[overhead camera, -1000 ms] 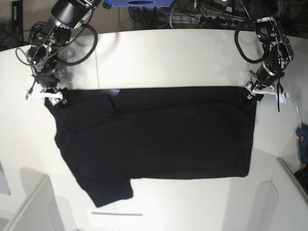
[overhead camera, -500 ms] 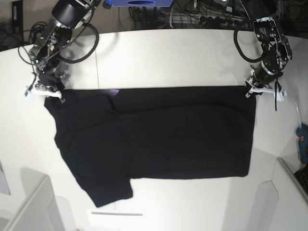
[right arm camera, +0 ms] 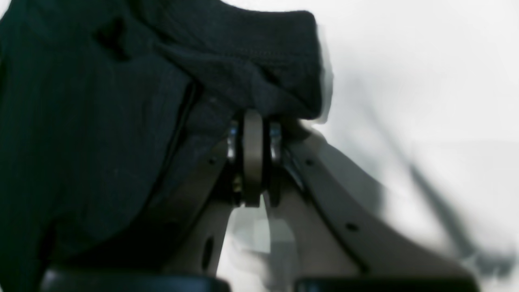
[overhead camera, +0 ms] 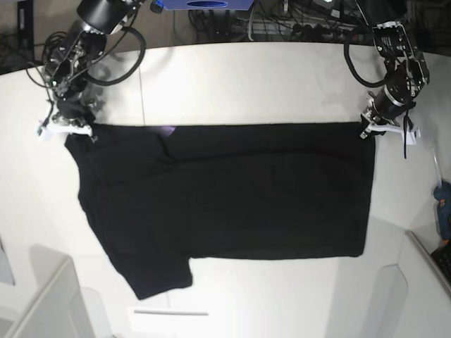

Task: Fold the T-shirt properly
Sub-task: 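Drag the folded shirt toward the robot with both grippers, then release the shirt and move the right gripper to the hem corner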

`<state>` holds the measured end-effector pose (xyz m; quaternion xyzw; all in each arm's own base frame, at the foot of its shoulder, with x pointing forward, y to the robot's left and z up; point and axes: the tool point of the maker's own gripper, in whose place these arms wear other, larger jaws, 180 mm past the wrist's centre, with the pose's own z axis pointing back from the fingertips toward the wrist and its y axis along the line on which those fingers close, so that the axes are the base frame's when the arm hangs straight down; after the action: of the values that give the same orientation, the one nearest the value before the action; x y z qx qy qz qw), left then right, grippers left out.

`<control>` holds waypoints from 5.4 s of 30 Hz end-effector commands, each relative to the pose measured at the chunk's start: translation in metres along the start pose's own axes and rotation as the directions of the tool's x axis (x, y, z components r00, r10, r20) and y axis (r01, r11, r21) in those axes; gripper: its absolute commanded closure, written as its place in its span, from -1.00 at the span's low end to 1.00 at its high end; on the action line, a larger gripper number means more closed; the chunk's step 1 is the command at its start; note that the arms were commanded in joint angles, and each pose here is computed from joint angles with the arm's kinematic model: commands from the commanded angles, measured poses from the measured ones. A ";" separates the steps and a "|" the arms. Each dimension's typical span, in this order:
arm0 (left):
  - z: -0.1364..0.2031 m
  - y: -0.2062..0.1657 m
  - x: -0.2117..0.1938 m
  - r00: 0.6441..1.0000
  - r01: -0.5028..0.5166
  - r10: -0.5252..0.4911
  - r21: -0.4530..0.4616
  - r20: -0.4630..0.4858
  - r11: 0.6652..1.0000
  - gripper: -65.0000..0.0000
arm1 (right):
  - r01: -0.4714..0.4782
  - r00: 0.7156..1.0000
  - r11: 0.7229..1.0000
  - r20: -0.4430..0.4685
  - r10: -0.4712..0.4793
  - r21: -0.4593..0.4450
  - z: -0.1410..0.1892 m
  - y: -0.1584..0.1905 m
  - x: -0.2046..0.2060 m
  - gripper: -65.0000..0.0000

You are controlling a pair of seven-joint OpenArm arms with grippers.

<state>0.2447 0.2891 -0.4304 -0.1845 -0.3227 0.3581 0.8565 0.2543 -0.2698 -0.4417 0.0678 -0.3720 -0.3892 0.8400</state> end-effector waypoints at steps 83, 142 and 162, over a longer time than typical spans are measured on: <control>0.127 0.091 -0.053 0.988 0.144 -0.124 0.264 -0.093 0.954 -0.02 | -0.140 0.990 0.982 -0.047 0.135 -0.129 0.104 -0.076 -0.025 -0.08; 0.069 -0.003 0.101 0.874 0.417 -0.461 0.252 0.152 0.873 -0.85 | -0.544 0.808 0.793 -0.086 0.584 0.273 -0.115 0.197 0.086 -0.27; 0.066 -0.014 0.096 0.823 0.528 -0.554 0.188 0.126 0.828 -0.84 | -0.536 0.794 0.775 -0.112 0.597 0.336 -0.114 0.214 0.056 -0.13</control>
<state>0.2499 0.3483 -0.3495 0.0002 -0.3879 0.1485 0.9097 0.4652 -0.1811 -0.4279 0.1106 -0.3064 -0.0501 0.9441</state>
